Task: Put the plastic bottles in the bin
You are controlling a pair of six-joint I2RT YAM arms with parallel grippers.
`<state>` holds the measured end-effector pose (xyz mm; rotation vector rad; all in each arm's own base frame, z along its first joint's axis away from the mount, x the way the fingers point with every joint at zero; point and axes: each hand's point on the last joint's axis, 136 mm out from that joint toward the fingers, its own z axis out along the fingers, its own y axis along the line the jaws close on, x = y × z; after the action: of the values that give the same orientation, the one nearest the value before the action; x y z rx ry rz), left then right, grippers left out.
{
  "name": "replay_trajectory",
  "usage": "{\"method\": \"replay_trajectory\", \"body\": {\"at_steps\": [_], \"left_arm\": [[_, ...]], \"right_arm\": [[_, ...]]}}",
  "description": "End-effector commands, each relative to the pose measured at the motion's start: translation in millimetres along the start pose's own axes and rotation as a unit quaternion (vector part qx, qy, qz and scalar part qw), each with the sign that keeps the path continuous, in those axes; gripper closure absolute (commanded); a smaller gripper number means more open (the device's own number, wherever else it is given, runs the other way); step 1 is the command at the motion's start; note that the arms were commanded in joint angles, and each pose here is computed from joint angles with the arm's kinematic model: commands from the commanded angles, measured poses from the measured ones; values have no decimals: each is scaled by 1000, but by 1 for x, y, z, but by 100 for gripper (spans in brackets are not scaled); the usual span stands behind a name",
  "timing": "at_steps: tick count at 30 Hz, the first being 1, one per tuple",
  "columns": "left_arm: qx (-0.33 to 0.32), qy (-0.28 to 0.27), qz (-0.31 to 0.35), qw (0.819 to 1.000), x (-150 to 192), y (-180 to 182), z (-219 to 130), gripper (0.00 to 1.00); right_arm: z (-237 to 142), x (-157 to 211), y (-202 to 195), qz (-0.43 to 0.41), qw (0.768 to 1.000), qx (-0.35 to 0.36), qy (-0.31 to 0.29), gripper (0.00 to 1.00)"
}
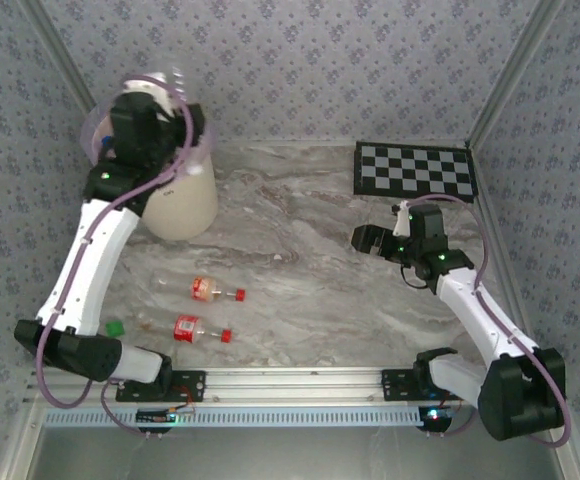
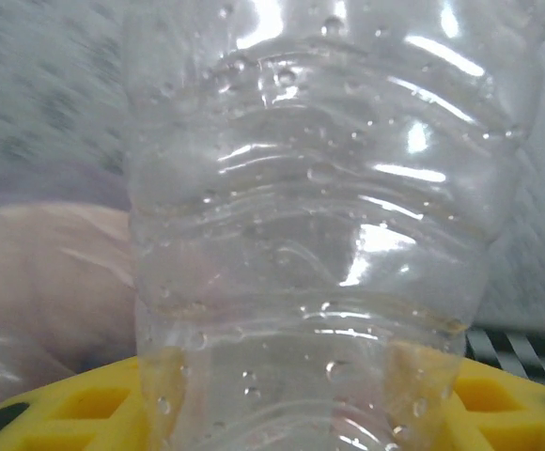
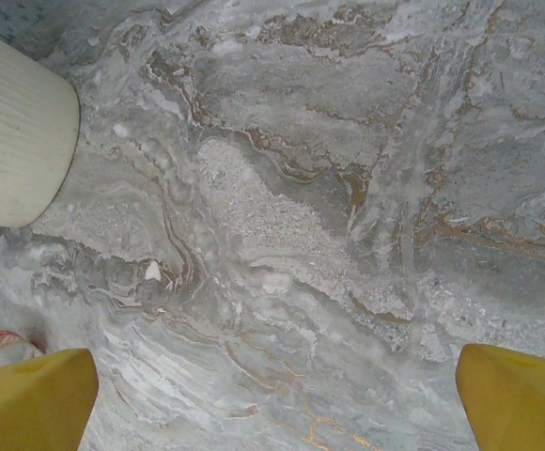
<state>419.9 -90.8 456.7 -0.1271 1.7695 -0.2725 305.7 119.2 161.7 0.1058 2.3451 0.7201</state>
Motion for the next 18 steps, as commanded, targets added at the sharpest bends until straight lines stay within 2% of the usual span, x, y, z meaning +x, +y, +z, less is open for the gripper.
{"method": "replay_trajectory", "body": {"at_steps": [1,5,12,15,18], "left_arm": [[-29,-81,-37,996,-40,32,6,47],[-67,-108,-41,991,-51,64,24,48],[-98,-56,-26,993,-6,93,70,47],[-101,-33,-31,994,12,100,76,47],[-117,-10,-20,993,23,105,71,41]], "right_arm": [[-6,4,-2,-5,1000,8,-2,0],[-6,10,-5,-1,1000,10,1,0],[-7,15,-10,0,1000,16,0,0],[-7,15,-11,0,1000,17,1,0],[-7,15,-11,-2,1000,19,0,0]]}}
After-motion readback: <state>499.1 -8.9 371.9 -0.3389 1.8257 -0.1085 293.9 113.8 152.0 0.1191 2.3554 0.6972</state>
